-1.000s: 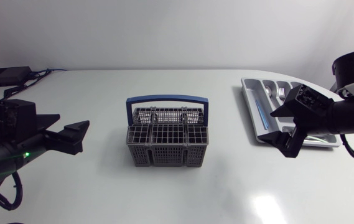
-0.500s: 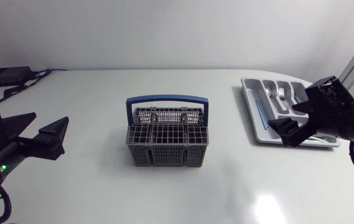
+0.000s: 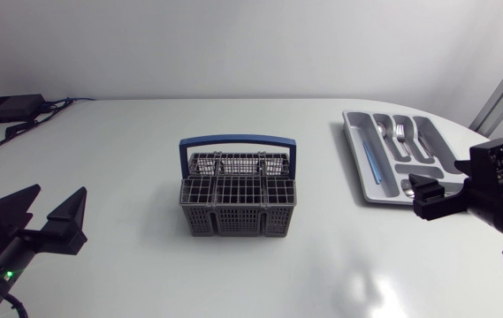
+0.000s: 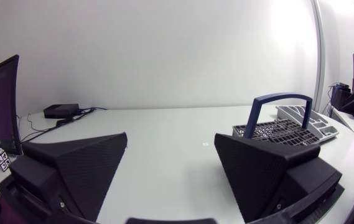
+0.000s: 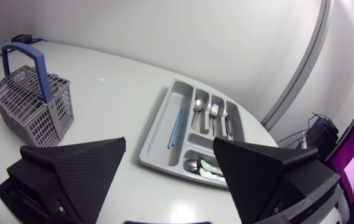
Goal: Unload the cutlery basket into the drawer organizer.
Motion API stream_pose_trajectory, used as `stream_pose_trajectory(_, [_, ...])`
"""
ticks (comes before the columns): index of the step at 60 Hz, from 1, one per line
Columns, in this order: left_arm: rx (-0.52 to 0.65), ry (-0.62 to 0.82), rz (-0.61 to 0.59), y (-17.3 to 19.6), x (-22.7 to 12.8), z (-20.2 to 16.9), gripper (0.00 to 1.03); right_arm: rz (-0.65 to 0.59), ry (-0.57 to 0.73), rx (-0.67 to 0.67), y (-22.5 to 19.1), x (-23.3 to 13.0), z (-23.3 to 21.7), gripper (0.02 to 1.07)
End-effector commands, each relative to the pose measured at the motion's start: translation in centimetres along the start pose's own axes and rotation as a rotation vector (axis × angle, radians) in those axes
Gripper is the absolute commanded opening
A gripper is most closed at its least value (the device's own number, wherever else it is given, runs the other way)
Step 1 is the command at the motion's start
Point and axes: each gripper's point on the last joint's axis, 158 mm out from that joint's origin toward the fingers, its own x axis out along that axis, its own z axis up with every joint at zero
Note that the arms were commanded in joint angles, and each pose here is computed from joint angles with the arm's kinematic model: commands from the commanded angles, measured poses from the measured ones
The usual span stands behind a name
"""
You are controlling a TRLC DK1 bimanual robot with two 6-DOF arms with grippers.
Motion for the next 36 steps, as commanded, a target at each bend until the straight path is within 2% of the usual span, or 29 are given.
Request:
stream_pose_trajectory(1, [-0.016,-0.015,0.005,0.2,0.0,-0.9,0.99,-0.026,-0.023,0.036,-0.2,-0.2,-0.7,1.03])
stream_pose_trajectory(22, [-0.03,-0.061,0.027,0.8,-0.3,-1.9,0.98,-0.148,-0.119,0.045,-1.9,-1.7,-1.5,1.03])
stream_pose_trajectory(36, [-0.03,-0.061,0.027,0.8,-0.3,-1.9,0.98,-0.133,-0.195,0.106,-1.0,-2.7,-1.7,1.03])
